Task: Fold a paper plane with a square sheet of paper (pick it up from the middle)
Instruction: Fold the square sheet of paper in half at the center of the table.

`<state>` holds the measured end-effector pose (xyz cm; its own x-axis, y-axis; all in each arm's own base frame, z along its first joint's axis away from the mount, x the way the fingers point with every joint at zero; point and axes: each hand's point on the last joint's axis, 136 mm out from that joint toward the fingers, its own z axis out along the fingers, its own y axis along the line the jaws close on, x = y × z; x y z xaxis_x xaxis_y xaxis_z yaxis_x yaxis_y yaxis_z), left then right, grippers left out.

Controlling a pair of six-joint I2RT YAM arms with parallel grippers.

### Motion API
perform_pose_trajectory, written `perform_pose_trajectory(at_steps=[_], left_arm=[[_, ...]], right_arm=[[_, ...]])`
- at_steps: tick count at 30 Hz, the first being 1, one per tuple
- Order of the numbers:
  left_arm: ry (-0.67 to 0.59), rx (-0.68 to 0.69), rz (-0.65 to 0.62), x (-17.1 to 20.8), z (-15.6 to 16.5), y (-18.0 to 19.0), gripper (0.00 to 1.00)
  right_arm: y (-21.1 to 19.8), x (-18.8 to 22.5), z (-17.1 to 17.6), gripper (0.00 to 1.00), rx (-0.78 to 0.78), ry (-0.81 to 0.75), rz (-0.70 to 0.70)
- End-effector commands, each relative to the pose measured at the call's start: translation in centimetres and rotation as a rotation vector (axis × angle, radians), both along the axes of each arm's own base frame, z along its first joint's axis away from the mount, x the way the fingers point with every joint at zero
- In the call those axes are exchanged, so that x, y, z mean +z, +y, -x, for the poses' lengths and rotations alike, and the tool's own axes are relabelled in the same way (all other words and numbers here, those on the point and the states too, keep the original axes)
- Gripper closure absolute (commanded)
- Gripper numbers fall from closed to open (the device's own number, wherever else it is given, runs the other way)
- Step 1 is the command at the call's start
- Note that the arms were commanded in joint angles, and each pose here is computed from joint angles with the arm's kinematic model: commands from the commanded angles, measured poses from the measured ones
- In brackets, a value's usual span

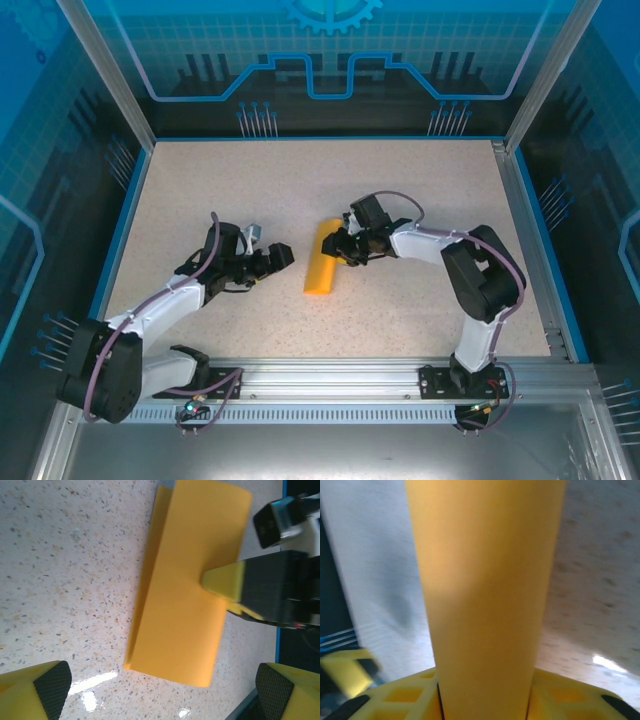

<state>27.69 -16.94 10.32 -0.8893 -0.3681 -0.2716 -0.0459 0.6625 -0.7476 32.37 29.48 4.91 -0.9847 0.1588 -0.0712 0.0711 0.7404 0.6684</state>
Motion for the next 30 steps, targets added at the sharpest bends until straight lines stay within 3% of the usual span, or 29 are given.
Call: perform_pose_trajectory(at_steps=[1, 11, 30], left_arm=[[-0.021, -0.053, 0.049, 1.5, -0.5, -1.4, 0.01], [-0.016, -0.125, 0.045, 0.9, -0.8, -3.6, 0.02], [0.003, -0.171, 0.05, 0.2, -1.7, -4.6, 0.05]], right_arm=[[-2.2, -1.3, 0.4, 0.54, 0.056, 0.017, 0.141], [-4.6, -1.3, -0.6, 0.39, 0.048, 0.026, 0.235], [-7.2, -4.0, 0.3, 0.3, -0.043, 0.118, 0.404]])
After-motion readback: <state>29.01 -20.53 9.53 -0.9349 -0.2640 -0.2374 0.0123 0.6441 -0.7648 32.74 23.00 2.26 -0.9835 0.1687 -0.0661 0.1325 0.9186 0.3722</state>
